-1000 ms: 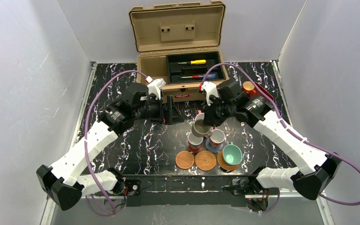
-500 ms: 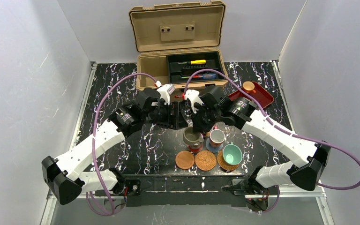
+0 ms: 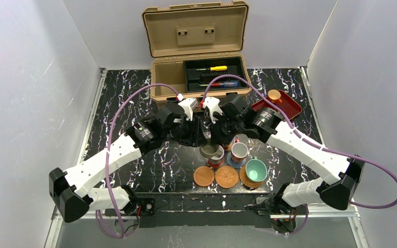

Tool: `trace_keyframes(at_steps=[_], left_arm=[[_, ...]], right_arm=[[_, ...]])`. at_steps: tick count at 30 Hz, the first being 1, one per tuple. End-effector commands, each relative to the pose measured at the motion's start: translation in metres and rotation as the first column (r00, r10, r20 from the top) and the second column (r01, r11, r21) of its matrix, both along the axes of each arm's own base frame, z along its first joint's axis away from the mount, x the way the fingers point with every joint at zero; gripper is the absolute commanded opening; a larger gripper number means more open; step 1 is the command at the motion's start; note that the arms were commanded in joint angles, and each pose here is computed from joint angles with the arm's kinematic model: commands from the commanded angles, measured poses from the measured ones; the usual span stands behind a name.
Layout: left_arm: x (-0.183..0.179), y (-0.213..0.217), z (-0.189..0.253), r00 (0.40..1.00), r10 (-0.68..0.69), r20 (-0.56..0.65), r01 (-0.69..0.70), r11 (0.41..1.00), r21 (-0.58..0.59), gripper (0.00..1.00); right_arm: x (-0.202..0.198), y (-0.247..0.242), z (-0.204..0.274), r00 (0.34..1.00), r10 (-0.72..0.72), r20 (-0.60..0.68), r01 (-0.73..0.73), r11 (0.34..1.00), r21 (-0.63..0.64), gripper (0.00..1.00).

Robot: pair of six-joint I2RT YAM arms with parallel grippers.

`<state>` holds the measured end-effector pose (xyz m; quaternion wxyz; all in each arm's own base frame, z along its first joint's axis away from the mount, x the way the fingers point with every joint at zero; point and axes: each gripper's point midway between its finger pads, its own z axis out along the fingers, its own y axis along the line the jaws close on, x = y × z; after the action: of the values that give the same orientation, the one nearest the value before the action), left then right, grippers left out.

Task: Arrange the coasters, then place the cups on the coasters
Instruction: Place the cup on the coaster.

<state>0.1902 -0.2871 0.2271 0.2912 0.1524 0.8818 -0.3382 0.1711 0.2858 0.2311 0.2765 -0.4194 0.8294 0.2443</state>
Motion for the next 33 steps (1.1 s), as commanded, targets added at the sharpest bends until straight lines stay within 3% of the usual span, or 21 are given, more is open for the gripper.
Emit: trace_keyframes(at_steps=[1,4,13,15,26,30,33], left_arm=[[0.000,0.008,-0.020,1.000,0.020,0.004,-0.020,0.995,0.100,0.41],[0.000,0.009,-0.023,1.000,0.028,0.011,-0.029,0.992,0.121,0.35],[0.004,0.013,-0.022,0.997,0.059,0.056,-0.068,0.982,0.177,0.01],[0.005,0.017,-0.019,0.995,0.072,0.071,-0.084,0.979,0.184,0.00],[0.013,0.058,-0.004,0.963,0.233,0.139,-0.262,0.933,0.249,0.00],[0.017,0.070,0.003,0.936,0.312,0.166,-0.344,0.910,0.230,0.00],[0.022,0.082,0.006,0.897,0.400,0.188,-0.435,0.877,0.206,0.00]], right_arm=[[0.007,0.016,0.029,0.998,-0.004,0.059,-0.003,0.994,0.109,0.01],[0.006,0.018,0.028,0.998,0.003,0.057,-0.010,0.993,0.114,0.01],[0.013,0.024,0.024,0.997,-0.054,0.048,0.047,0.989,0.143,0.01],[0.015,0.027,0.021,0.997,-0.074,0.037,0.067,0.986,0.154,0.01],[0.037,0.021,0.045,0.960,-0.269,0.075,0.243,0.937,0.252,0.58],[0.046,0.008,0.064,0.905,-0.423,0.047,0.383,0.858,0.343,0.66],[0.050,0.005,0.065,0.838,-0.540,-0.080,0.521,0.745,0.416,0.64]])
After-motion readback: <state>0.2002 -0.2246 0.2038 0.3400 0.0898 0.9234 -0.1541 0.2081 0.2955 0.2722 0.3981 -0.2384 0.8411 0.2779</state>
